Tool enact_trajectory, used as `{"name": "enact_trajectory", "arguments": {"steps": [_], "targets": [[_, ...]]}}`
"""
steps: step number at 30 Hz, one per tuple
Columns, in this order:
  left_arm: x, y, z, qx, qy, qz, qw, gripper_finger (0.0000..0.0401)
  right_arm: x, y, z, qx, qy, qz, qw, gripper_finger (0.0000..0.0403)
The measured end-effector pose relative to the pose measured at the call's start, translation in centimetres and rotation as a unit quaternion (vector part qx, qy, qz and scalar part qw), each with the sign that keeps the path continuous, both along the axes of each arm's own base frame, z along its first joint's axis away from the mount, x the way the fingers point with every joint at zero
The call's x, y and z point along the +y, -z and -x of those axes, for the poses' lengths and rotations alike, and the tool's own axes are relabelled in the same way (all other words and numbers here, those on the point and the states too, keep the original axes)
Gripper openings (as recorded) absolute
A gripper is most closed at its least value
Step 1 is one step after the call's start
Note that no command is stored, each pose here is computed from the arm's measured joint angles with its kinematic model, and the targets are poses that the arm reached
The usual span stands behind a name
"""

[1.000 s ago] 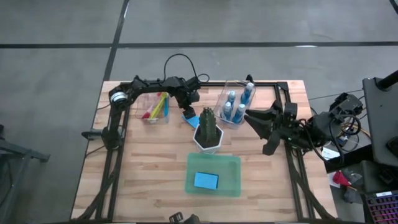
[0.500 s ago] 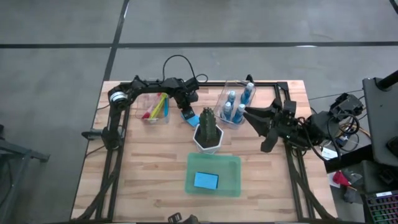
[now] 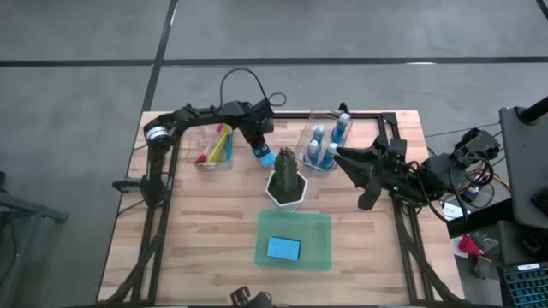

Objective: Pick & Place Kitchen Sink Supplies
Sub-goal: Stack the sponge on top of the sponge in the green bin

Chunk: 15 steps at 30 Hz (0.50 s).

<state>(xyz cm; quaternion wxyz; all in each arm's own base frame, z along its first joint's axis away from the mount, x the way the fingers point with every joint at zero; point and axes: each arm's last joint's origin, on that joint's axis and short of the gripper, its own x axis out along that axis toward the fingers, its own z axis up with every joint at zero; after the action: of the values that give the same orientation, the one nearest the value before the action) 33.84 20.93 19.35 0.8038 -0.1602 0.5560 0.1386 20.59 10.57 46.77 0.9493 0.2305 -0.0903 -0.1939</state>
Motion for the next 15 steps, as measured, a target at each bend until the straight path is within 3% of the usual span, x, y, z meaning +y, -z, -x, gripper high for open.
{"name": "enact_trajectory", "arguments": {"steps": [7, 15], "targets": [[0.7, -5.2, 1.0, -0.044, -0.021, -0.053, 0.997, 0.0001, 0.0, 0.0, 0.0, 0.001, 0.000, 0.001, 1.000, 0.0123], [-0.1, -12.6, 3.7, -0.112, -0.067, -0.148, 0.980, 0.0000, -0.1, 0.0, 0.0, 0.005, 0.003, 0.013, 1.000, 0.0123]]}}
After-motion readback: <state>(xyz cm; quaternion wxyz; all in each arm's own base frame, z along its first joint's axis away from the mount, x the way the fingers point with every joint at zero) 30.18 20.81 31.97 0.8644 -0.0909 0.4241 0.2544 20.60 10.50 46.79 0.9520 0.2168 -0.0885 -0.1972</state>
